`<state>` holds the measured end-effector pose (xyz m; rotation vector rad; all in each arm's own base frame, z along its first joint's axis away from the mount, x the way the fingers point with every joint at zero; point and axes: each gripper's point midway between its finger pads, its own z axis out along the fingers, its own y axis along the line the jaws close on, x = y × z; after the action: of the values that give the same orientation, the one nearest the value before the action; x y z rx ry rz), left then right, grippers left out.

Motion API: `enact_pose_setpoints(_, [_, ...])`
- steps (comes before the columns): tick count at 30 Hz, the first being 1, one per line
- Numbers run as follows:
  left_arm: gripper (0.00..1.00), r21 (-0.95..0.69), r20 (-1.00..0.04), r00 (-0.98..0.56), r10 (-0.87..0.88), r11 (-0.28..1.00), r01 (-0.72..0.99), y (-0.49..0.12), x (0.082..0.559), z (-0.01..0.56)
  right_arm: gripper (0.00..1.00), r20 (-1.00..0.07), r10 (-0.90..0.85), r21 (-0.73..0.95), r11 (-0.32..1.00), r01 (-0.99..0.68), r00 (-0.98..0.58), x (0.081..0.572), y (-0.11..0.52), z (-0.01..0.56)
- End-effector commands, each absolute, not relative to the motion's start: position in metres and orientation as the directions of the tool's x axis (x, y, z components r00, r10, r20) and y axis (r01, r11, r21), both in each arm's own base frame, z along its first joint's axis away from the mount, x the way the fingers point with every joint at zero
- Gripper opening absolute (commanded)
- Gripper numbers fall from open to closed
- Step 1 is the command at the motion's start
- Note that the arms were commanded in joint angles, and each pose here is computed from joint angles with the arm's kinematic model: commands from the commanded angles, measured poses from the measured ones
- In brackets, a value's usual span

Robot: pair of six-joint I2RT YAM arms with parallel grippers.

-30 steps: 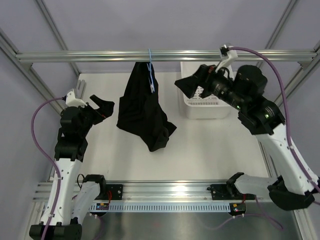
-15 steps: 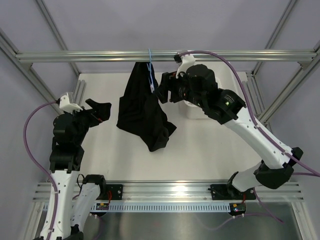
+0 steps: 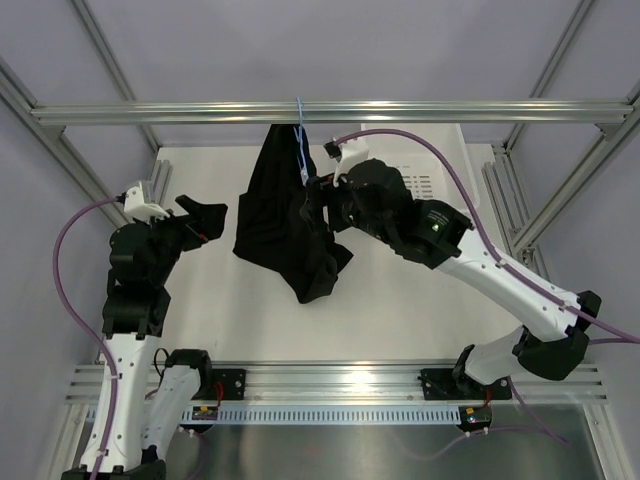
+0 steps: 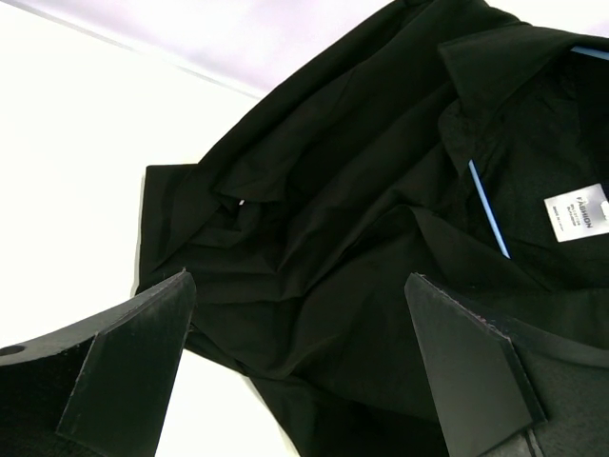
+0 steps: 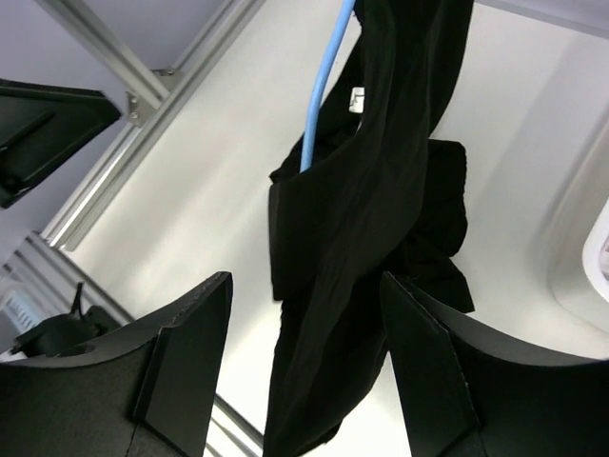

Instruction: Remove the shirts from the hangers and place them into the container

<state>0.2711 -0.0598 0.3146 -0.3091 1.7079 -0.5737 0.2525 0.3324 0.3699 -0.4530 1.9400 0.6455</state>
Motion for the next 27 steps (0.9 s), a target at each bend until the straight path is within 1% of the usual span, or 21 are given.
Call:
enact_pose_setpoints(1, [0.99, -0.529, -0.846, -0.186, -0.499, 0.830, 0.178, -0.067, 0.267, 0.332, 0.70, -0.932, -0.048, 0.156, 0.841, -0.518, -0.358, 0.275, 0.335, 0.374])
enact_pose_setpoints(5, [0.99, -0.528, -0.848, -0.175, -0.500, 0.829, 0.186, -0.067, 0.265, 0.335, 0.64, -0.944, -0.066, 0.099, 0.878, -0.467, -0.324, 0.290, 0.335, 0.372])
enact_pose_setpoints(7, [0.99, -0.529, -0.847, -0.186, -0.499, 0.827, 0.192, -0.069, 0.266, 0.333, 0.64, -0.949, -0.077, 0.068, 0.897, -0.437, -0.307, 0.296, 0.332, 0.372])
enact_pose_setpoints(10, [0.99, -0.535, -0.842, -0.205, -0.499, 0.822, 0.195, -0.072, 0.269, 0.327, 0.64, -0.955, -0.071, 0.065, 0.896, -0.438, -0.287, 0.295, 0.332, 0.381])
enact_pose_setpoints(20, [0.99, -0.555, -0.829, -0.221, -0.514, 0.804, 0.211, -0.077, 0.275, 0.316, 0.65, -0.965, -0.060, 0.072, 0.877, -0.475, -0.256, 0.280, 0.338, 0.404])
enact_pose_setpoints(22, [0.99, -0.559, -0.826, -0.219, -0.519, 0.804, 0.205, -0.076, 0.276, 0.315, 0.63, -0.963, -0.073, 0.059, 0.884, -0.464, -0.260, 0.284, 0.340, 0.399])
enact_pose_setpoints(23, [0.99, -0.559, -0.826, -0.219, -0.519, 0.804, 0.203, -0.076, 0.276, 0.314, 0.61, -0.962, -0.081, 0.052, 0.885, -0.463, -0.261, 0.285, 0.341, 0.399])
enact_pose_setpoints(24, [0.99, -0.557, -0.827, -0.212, -0.520, 0.808, 0.190, -0.073, 0.277, 0.314, 0.53, -0.962, -0.079, 0.052, 0.888, -0.457, -0.262, 0.286, 0.342, 0.398])
enact_pose_setpoints(25, [0.99, -0.558, -0.827, -0.208, -0.523, 0.810, 0.180, -0.071, 0.277, 0.314, 0.32, -0.962, -0.076, 0.055, 0.887, -0.458, -0.263, 0.287, 0.343, 0.398])
enact_pose_setpoints(27, [0.99, -0.554, -0.829, -0.198, -0.523, 0.817, 0.161, -0.067, 0.277, 0.316, 0.15, -0.963, -0.069, 0.059, 0.890, -0.453, -0.261, 0.288, 0.344, 0.399])
